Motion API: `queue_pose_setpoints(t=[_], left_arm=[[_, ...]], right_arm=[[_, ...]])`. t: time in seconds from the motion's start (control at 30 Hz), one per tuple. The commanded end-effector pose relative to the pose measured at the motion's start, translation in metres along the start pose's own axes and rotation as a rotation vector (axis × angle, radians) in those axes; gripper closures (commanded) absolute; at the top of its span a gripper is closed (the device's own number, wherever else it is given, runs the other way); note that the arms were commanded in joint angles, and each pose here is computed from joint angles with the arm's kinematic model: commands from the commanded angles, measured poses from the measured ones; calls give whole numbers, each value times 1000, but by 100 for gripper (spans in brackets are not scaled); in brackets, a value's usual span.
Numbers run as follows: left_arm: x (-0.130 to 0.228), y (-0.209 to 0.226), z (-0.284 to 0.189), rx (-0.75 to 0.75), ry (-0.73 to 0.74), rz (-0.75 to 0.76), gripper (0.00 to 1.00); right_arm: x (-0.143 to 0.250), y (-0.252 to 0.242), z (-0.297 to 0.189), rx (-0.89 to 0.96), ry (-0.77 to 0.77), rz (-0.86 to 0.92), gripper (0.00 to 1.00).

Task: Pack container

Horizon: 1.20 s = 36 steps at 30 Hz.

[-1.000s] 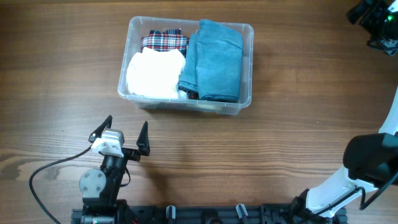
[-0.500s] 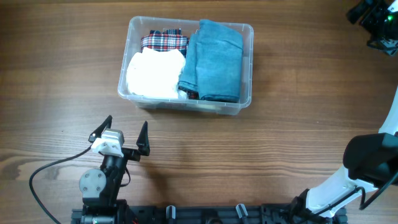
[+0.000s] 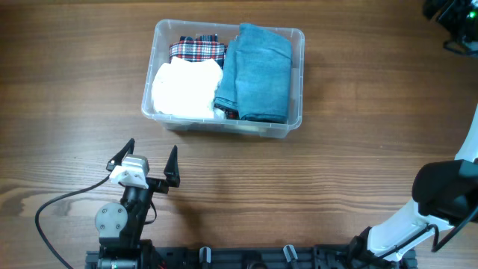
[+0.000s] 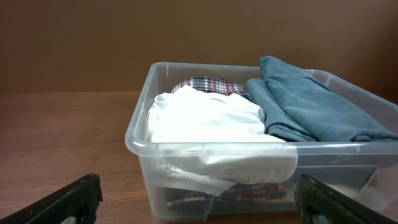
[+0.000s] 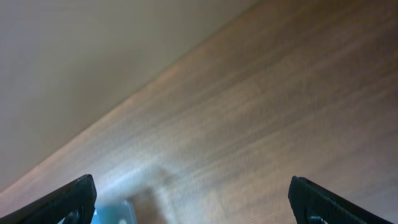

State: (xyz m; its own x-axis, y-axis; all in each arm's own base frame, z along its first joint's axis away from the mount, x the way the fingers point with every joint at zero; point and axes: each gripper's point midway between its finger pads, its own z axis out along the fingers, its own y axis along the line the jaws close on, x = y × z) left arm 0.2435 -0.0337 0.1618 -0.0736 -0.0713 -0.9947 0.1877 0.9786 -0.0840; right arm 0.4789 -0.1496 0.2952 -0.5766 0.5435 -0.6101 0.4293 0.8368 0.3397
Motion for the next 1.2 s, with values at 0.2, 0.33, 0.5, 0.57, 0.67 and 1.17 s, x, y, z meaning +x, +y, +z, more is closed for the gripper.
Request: queue_pose_setpoints(t=[0.2, 0.33, 0.5, 0.57, 0.67, 1.17], left_arm=[[1, 1, 0, -5, 0, -2, 0], [2, 1, 0, -5, 1, -2, 0], [1, 1, 0, -5, 0, -2, 0], [1, 1, 0, -5, 0, -2, 0], [1, 1, 0, -5, 0, -2, 0], [1, 1, 0, -5, 0, -2, 0]], right_arm=[[6, 60, -26, 26, -90, -123, 0], [10, 97, -72, 86, -215, -205, 0], [21, 144, -154, 4, -361, -262, 0], [24, 152, -181, -49, -396, -267, 0], [29, 151, -214, -106, -448, -259, 0], [132, 92, -226, -418, -755, -297, 0]])
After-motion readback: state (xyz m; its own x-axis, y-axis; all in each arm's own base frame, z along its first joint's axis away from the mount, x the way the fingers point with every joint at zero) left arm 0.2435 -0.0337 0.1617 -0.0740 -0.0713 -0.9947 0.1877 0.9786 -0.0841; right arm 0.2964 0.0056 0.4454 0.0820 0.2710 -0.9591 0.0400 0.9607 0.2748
